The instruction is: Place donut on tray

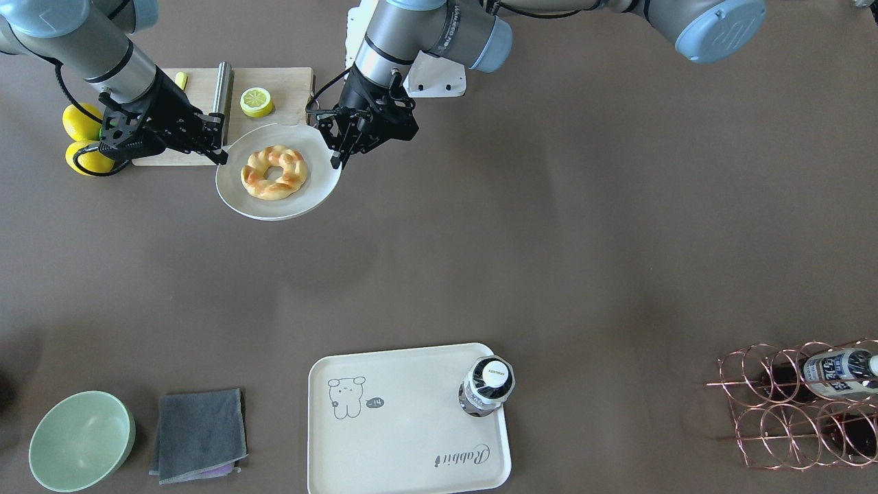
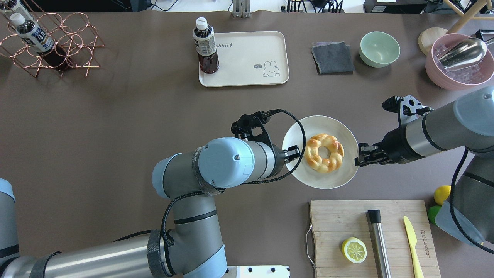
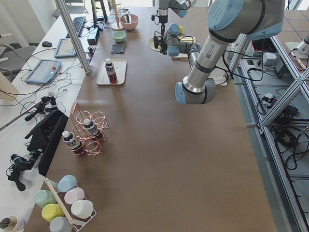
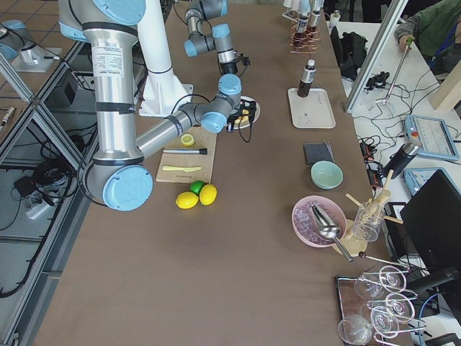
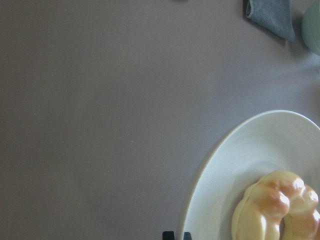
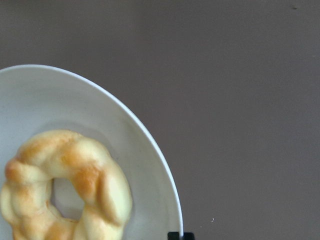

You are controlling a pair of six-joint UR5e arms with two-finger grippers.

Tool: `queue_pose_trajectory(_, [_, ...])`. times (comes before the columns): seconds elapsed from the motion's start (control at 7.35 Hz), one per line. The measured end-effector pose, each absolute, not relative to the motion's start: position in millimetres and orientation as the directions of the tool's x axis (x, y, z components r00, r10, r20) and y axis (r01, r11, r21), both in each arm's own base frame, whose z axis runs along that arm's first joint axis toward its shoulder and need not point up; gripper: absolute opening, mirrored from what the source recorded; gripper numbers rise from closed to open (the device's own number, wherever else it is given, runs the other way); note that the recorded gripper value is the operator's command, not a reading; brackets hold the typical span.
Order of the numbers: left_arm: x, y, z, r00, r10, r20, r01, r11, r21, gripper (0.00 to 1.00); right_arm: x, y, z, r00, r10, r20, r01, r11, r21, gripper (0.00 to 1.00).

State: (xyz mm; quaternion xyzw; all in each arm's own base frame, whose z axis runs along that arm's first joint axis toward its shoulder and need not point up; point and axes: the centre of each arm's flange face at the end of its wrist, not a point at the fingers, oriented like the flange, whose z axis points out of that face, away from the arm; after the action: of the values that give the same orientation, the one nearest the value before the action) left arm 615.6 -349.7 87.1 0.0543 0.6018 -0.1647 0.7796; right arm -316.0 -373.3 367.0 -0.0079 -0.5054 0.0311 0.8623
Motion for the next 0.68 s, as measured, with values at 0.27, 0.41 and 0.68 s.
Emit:
queue_pose_trajectory(0.27, [596.6, -348.4, 98.2, 0.226, -0.153, -0.962, 0.313, 0.947, -0.077, 0.98, -308.5, -375.2, 362.9, 0.477, 0.065, 0.877, -0.049, 0.998, -0.047, 0.0])
queue_pose_trajectory(0.41, [587.0, -347.0, 106.5, 0.241, -0.106, -0.965, 0.303, 0.952, -0.029, 0.98, -305.0, -376.9, 361.7, 0.471, 0.067, 0.879, -0.048, 0.998, -0.051, 0.0])
queue_pose_trajectory(0.68, [556.5, -347.4, 131.2, 0.26, -0.062, -0.964, 0.278, 0.961, 0.013, 0.98, -302.0, -379.0, 362.2, 0.469, 0.072, 0.88, -0.047, 0.997, -0.057, 0.0])
